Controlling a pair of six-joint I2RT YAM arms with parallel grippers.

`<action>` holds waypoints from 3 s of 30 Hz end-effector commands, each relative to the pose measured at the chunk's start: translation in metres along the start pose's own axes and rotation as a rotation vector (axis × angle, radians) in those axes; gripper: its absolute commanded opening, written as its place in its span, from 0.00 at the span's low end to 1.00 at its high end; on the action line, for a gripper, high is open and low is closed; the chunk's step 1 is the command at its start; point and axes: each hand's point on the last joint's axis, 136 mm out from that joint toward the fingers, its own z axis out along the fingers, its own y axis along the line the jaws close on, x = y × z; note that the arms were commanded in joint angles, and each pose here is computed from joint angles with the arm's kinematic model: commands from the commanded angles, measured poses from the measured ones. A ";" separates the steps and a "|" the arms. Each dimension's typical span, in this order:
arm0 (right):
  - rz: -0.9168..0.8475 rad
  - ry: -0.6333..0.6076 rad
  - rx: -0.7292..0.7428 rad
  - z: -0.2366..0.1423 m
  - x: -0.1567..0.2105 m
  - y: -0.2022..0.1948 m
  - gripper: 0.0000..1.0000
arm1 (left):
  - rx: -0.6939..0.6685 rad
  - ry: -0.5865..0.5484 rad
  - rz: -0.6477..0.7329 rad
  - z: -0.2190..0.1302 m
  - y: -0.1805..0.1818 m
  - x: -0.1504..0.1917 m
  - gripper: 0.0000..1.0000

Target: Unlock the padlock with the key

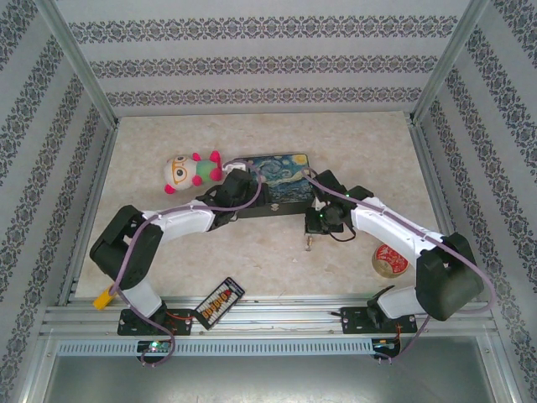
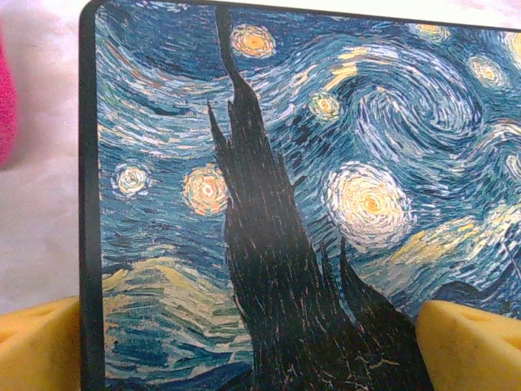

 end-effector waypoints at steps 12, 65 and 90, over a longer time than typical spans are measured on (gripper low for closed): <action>-0.001 0.167 -0.171 0.038 0.006 -0.016 0.00 | 0.049 -0.085 -0.071 -0.037 -0.001 -0.026 0.99; 0.036 -0.668 0.191 -0.131 -0.055 -0.106 0.98 | -0.491 -0.660 -0.103 -0.276 0.200 -0.009 0.99; 0.072 -1.219 0.476 -0.165 -0.077 -0.168 0.98 | -0.395 -0.431 -0.075 -0.165 0.227 -0.026 0.99</action>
